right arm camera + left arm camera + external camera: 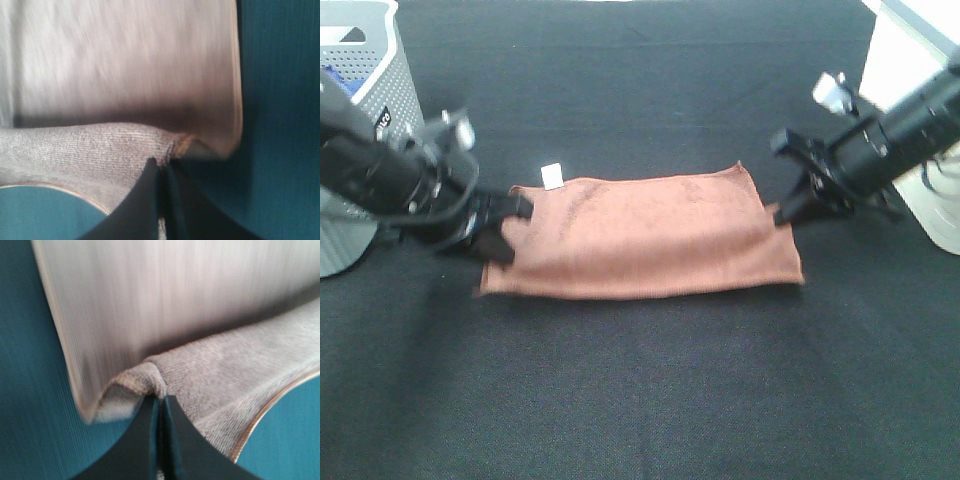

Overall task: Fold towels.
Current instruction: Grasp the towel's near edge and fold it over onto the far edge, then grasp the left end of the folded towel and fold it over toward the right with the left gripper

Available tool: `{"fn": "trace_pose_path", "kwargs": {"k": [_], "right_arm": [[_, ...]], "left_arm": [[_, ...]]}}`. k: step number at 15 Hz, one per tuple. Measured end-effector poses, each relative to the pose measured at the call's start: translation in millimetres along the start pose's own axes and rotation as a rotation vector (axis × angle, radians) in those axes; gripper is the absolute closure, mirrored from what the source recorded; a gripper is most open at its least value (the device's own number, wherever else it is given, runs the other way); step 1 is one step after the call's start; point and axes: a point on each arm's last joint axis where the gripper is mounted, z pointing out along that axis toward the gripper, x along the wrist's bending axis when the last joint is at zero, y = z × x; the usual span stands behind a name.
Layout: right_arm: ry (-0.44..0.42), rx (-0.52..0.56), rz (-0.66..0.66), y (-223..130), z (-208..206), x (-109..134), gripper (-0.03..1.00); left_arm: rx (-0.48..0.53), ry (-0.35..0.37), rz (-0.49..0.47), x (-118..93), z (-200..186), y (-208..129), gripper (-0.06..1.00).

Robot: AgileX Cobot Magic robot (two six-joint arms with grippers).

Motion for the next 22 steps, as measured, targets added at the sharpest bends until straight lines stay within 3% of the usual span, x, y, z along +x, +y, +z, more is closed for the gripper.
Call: {"fn": "trace_pose_path", "kwargs": {"k": [3, 7, 10, 12, 13, 15, 18, 20, 22], "right_arm": [[0.024, -0.074, -0.044, 50, 9, 5, 0.97], [0.017, -0.125, -0.073, 100, 33, 0, 0.97], [-0.002, -0.101, -0.054, 107, 48, -8, 0.94], [-0.006, -0.086, -0.044, 107, 50, -9, 0.55], [-0.006, -0.086, -0.044, 107, 50, -9, 0.55], [-0.005, -0.069, -0.052, 105, 48, -8, 0.23], [-0.018, -0.026, -0.09, 102, 35, -3, 0.13], [-0.032, 0.018, -0.089, 98, 33, -3, 0.12], [-0.039, 0.03, -0.095, 97, 33, -4, 0.12]], "left_arm": [[-0.143, 0.013, 0.041, -7, 1, 38, 0.94], [-0.189, 0.026, 0.098, -6, 35, 80, 0.94], [-0.205, 0.019, 0.065, -5, 47, 94, 0.91], [-0.184, 0.022, 0.042, 0, 55, 91, 0.61], [-0.184, 0.022, 0.042, 0, 55, 91, 0.61], [-0.17, 0.022, 0.046, 0, 55, 90, 0.31], [-0.119, 0.059, 0.056, 5, 55, 87, 0.22], [-0.102, 0.109, -0.055, 21, 51, 88, 0.22], [-0.111, 0.122, -0.102, 29, 50, 90, 0.21]]}}
